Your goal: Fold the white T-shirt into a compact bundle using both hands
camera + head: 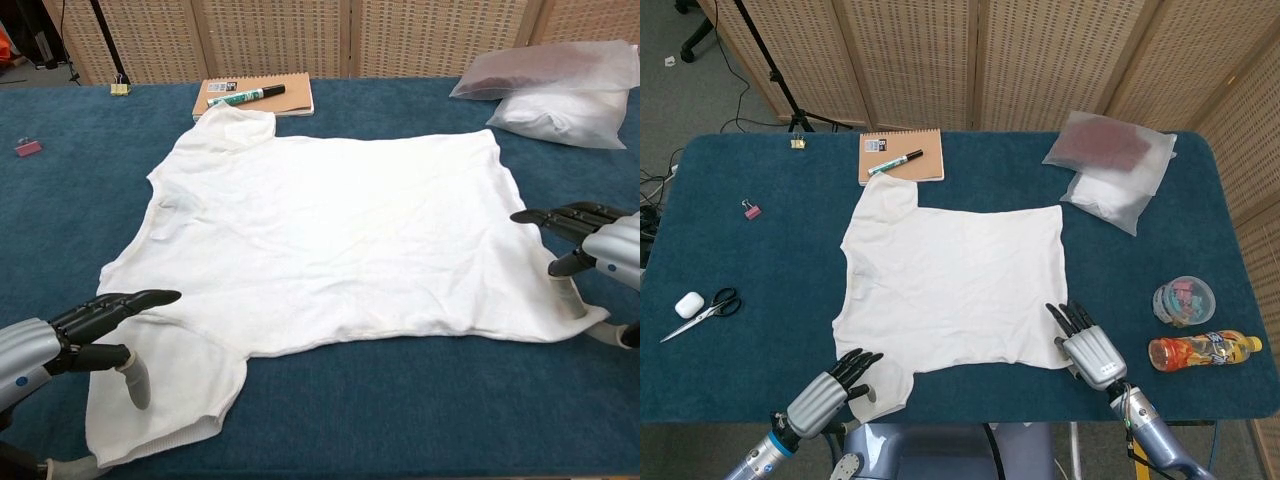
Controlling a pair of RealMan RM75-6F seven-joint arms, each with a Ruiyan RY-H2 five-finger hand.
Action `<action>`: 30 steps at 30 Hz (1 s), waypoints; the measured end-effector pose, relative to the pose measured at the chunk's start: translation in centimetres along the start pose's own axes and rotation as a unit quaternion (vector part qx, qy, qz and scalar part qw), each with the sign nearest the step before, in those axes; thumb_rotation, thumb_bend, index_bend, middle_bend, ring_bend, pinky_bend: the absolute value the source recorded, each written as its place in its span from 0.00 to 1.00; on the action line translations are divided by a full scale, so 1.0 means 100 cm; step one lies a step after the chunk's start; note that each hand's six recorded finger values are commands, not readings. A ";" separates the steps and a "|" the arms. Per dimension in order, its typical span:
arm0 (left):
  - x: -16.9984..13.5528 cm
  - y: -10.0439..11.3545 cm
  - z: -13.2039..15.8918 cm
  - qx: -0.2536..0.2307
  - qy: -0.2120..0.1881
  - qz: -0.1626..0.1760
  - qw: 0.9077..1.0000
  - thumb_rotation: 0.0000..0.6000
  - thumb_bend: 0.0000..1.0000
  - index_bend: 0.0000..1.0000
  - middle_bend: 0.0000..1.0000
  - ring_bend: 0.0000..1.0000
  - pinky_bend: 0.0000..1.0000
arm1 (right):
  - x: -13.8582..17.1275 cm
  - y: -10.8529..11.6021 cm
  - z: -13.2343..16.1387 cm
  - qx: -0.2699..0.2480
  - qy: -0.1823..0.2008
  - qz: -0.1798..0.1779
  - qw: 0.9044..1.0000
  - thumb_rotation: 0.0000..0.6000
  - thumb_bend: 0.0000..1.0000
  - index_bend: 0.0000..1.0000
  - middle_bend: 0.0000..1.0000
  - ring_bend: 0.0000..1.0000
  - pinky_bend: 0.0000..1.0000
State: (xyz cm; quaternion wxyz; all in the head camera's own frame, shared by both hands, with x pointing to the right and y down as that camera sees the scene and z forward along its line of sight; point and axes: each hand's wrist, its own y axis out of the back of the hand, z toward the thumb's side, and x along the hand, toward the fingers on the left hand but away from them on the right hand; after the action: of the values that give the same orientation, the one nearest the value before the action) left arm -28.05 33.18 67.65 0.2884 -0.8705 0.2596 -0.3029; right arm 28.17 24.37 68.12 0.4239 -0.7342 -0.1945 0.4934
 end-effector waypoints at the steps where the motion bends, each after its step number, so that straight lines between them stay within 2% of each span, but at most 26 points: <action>1: 0.000 0.000 0.000 -0.001 0.001 0.000 1.000 1.00 0.23 0.49 0.00 0.00 0.00 | 0.000 0.000 0.000 0.000 0.000 0.000 1.000 1.00 0.49 0.63 0.00 0.00 0.00; 14: -0.001 -0.004 -0.004 -0.050 0.016 -0.009 0.999 1.00 0.35 0.52 0.00 0.00 0.00 | -0.001 0.001 -0.002 -0.002 -0.003 -0.001 1.000 1.00 0.49 0.63 0.00 0.00 0.00; 20: -0.001 -0.005 -0.002 -0.083 0.022 -0.015 0.996 1.00 0.41 0.58 0.00 0.00 0.00 | -0.001 0.002 -0.004 -0.006 -0.005 -0.002 1.000 1.00 0.49 0.63 0.00 0.00 0.00; 24: 0.000 -0.004 -0.003 -0.085 0.025 -0.011 0.996 1.00 0.47 0.64 0.00 0.00 0.00 | -0.001 0.003 -0.005 -0.008 -0.007 -0.003 1.000 1.00 0.49 0.63 0.00 0.00 0.00; 30: 0.000 0.000 -0.004 -0.087 0.027 -0.006 0.996 1.00 0.49 0.69 0.00 0.00 0.00 | -0.002 0.010 -0.010 -0.012 -0.014 -0.014 1.000 1.00 0.49 0.64 0.00 0.00 0.00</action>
State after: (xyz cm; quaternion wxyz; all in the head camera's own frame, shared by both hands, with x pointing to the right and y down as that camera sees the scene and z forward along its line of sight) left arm -28.32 33.00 67.94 0.2030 -0.8852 0.2875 -0.3042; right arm 28.83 23.29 67.58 0.4189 -0.7294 -0.2170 0.4954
